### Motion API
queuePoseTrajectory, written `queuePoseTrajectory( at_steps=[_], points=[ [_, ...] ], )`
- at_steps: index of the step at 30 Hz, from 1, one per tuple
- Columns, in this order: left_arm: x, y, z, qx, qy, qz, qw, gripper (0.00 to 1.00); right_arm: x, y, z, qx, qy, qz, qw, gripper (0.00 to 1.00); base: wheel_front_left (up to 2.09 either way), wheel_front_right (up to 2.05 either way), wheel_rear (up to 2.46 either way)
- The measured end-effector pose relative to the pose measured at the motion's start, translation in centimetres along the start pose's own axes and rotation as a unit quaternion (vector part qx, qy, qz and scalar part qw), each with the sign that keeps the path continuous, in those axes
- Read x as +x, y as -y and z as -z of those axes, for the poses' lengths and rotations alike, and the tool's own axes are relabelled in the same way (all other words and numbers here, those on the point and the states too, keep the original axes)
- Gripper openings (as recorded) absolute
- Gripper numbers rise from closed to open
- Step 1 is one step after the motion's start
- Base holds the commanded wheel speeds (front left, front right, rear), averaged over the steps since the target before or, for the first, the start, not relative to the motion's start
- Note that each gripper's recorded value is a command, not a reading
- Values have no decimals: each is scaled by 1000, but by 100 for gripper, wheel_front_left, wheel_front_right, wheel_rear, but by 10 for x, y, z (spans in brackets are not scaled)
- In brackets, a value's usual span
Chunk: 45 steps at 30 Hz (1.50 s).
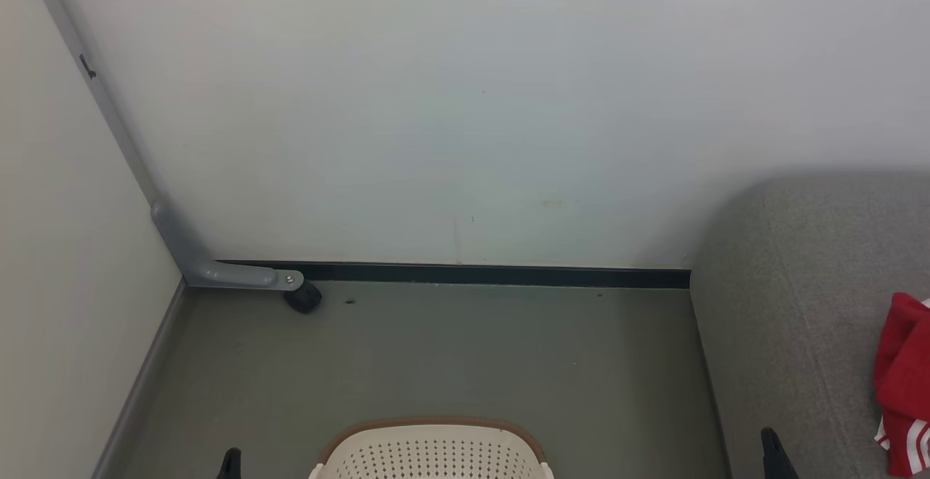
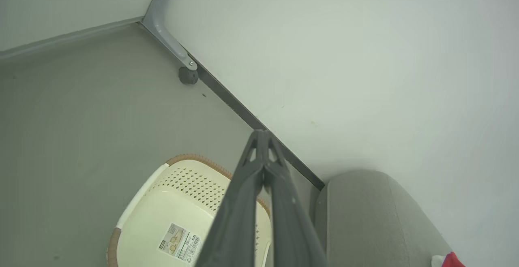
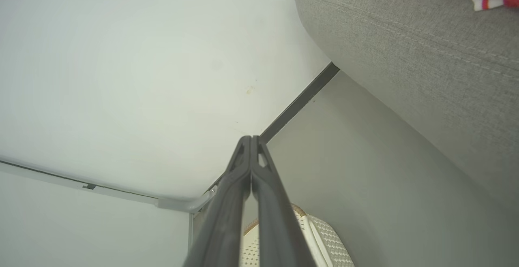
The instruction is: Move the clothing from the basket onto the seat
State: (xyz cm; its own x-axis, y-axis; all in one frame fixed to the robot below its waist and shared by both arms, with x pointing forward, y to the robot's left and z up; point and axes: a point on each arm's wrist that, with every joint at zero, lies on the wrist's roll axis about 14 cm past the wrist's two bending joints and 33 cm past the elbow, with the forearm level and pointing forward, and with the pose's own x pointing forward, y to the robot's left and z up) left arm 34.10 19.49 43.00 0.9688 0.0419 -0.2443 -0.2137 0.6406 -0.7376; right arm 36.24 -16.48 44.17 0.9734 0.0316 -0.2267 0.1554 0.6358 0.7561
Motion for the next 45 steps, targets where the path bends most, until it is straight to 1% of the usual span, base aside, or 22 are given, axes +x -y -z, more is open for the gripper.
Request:
queuePoseTrajectory(
  at_steps=[12, 22, 36, 45],
  points=[
    [7, 9, -7, -84, 0, 11, 996, 0, 3, 1, -13, 86, 9, 0, 996, 0, 0, 0, 0],
    [11, 15, -10, -154, -2, 22, 988, 0, 3, 4, -21, 157, 16, -4, 987, 0, 0, 0, 0],
    [18, 29, -18, -250, -6, 47, 967, 0, 4, 2, -38, 253, 31, -22, 967, 0, 0, 0, 0],
    [21, 36, -23, -310, -8, 62, 949, 0, 5, -1, -51, 314, 44, -41, 948, 0, 0, 0, 0]
  ],
)
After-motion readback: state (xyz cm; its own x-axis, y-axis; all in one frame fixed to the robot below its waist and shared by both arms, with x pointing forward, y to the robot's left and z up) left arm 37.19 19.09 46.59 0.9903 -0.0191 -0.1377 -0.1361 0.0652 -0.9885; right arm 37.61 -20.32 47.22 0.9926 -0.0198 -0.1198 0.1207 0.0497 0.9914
